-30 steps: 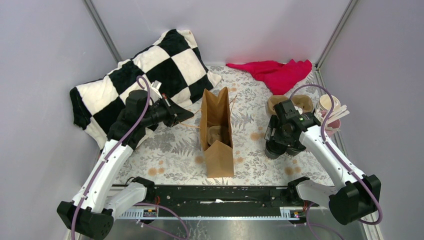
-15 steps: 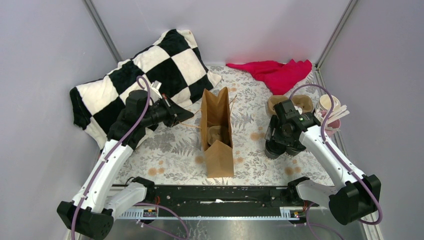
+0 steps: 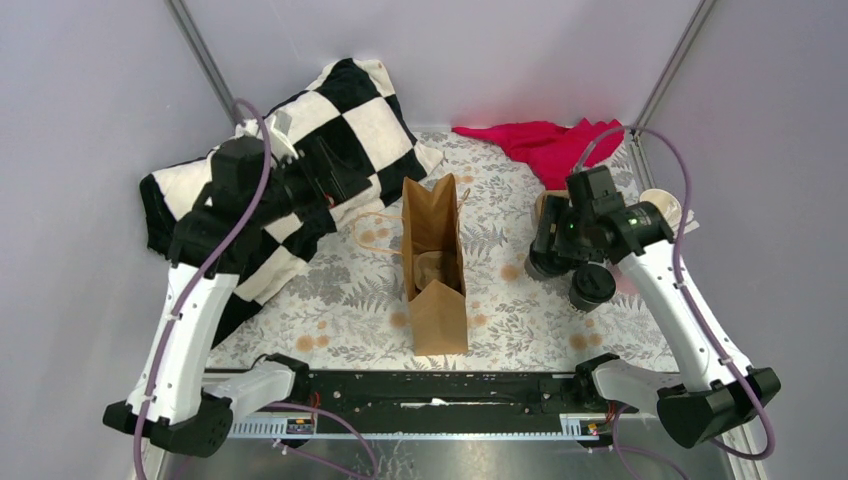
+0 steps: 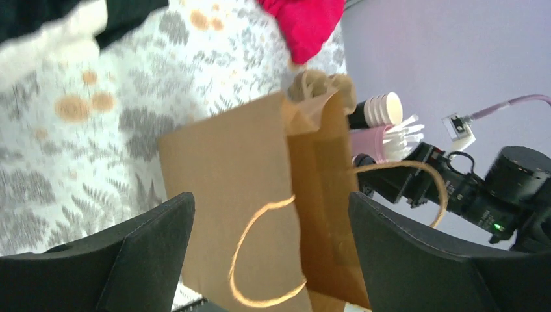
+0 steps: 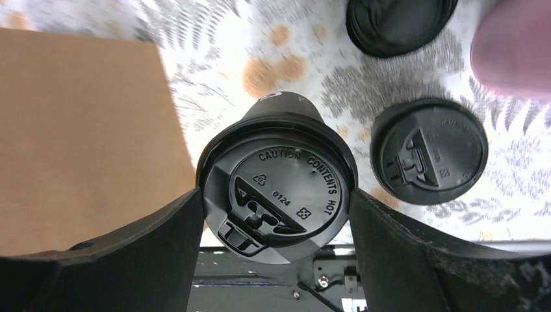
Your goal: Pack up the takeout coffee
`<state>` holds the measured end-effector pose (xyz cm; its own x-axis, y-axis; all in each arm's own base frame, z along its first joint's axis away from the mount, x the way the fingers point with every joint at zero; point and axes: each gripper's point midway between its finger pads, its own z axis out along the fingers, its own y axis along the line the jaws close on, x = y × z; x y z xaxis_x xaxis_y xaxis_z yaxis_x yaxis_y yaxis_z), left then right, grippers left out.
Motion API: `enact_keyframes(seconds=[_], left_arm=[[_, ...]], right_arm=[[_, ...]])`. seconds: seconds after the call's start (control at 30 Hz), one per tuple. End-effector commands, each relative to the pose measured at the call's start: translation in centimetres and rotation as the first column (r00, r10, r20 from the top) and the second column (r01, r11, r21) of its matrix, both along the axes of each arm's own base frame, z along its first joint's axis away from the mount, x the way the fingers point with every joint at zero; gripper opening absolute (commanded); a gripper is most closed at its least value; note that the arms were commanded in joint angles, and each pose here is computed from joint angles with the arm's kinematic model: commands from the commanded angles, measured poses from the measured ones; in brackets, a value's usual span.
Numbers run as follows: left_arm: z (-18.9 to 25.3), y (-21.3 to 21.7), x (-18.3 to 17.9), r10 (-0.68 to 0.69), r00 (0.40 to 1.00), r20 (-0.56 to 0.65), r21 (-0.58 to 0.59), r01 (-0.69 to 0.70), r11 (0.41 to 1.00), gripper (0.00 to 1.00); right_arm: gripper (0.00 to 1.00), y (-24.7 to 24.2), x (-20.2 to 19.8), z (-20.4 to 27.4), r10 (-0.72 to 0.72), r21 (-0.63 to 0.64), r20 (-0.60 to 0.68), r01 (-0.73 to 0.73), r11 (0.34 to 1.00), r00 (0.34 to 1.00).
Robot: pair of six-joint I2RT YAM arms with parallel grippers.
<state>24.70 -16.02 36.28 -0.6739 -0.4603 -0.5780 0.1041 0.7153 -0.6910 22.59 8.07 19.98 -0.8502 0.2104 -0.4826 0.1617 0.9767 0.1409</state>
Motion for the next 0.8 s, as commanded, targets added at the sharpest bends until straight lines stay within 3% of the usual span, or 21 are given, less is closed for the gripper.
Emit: enact_keyframes(seconds=[0.0, 0.2, 0.33, 0.5, 0.63, 0.77], left_arm=[[2.6, -0.6, 2.7, -0.049, 0.995, 0.092, 0.063, 0.043, 0.997, 0.9], [0.6, -5.0, 3.7, -0.174, 0.984, 0.036, 0.081, 0.171, 0.982, 0.89], [-2.1, -7.4, 3.7, -0.227, 0.973, -0.043, 0.15, 0.231, 0.961, 0.9], [-4.1, -7.4, 4.3, -0.168, 0.982, -0.088, 0.286, 0.186, 0.94, 0.71], [-4.8, -7.4, 4.4, -0.16, 0.984, -0.083, 0.327, 0.179, 0.928, 0.55], [-5.3, -7.4, 4.7, -0.143, 0.986, -0.084, 0.338, 0.163, 0.927, 0.34]], right_arm=[[0.78, 1.0, 1.6, 6.8, 0.097, 0.037, 0.166, -0.105, 0.994, 0.981], [0.77, 4.4, 3.6, 17.3, 0.184, 0.154, 0.394, -0.261, 0.953, 0.901], [0.77, 7.9, 3.7, 23.7, 0.242, 0.257, 0.522, -0.422, 0.87, 0.817], [0.77, 12.0, 2.7, 30.3, 0.282, 0.367, 0.642, -0.609, 0.703, 0.713], [0.76, 15.4, 0.9, 33.4, 0.302, 0.407, 0.707, -0.717, 0.566, 0.64], [0.76, 18.2, -0.7, 34.1, 0.316, 0.457, 0.714, -0.758, 0.466, 0.625]])
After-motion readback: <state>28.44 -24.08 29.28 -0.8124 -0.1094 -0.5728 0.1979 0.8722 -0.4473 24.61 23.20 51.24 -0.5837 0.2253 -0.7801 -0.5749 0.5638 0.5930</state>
